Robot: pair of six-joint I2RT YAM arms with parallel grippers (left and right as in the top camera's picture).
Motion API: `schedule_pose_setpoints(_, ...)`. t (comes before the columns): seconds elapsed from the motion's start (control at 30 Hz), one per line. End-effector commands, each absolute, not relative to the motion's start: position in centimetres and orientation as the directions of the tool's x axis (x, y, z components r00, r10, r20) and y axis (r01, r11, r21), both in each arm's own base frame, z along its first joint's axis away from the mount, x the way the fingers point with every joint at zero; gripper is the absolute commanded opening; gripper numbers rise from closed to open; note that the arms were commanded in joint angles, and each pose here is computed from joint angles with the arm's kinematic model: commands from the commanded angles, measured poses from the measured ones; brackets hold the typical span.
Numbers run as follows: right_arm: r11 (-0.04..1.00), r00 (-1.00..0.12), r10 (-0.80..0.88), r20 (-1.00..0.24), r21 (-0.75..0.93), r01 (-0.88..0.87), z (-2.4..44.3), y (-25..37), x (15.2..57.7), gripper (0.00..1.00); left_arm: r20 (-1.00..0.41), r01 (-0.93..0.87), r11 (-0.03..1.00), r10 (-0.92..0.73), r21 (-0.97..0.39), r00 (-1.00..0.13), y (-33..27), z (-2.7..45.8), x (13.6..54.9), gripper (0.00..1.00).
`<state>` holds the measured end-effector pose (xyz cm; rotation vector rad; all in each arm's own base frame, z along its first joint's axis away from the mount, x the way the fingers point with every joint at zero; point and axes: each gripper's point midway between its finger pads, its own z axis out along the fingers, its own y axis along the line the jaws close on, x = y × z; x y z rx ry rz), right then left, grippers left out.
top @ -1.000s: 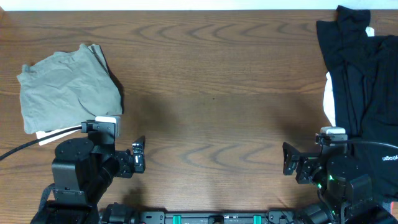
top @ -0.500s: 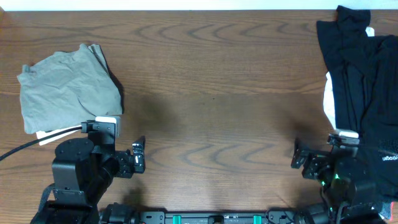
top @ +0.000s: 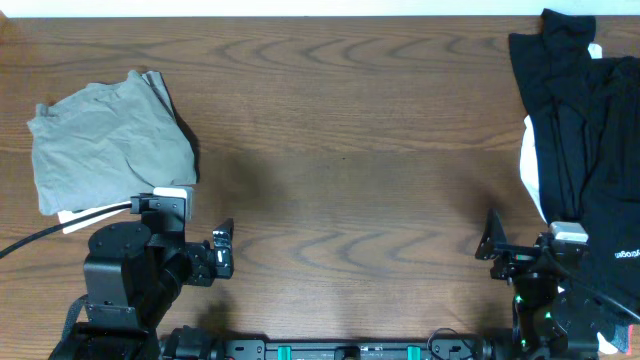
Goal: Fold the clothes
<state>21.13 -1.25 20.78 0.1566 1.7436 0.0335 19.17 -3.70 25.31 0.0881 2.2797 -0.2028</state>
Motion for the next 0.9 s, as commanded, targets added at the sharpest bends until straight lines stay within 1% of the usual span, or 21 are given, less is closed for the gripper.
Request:
schedule_pose_setpoints(0.0,0.997,-0.136,0.004,-0.991,-0.006,0.074,20.8,-1.4,21.7,0.99,-0.758,0.121,0.985,-0.013,-0.121,-0.652,-3.6,25.5,19.1,0.98)
schedule_pose_setpoints(0.13,0.995,-0.110,-0.069,-0.992,-0.077,0.065,19.8,-1.5,22.8,0.99,-0.758,0.121,0.985,-0.013,-0.121,-0.652,-3.6,25.5,19.1,0.98)
schedule_pose_setpoints(0.33,0.997,-0.125,-0.071,-0.990,-0.074,0.020,15.3,-0.8,24.3,0.99,-0.758,0.121,0.985,-0.013,-0.121,-0.652,-3.6,25.5,19.1,0.98)
schedule_pose_setpoints(0.4,0.997,-0.100,-0.072,-0.992,-0.074,0.017,15.7,-0.7,24.4,0.99,-0.758,0.121,0.985,-0.013,-0.121,-0.652,-3.6,25.5,19.1,0.98)
schedule_pose_setpoints(0.87,0.997,-0.100,-0.072,-0.992,-0.074,0.014,15.7,-0.6,24.4,0.99,-0.758,0.121,0.985,-0.013,-0.121,-0.652,-3.6,25.5,19.1,0.98)
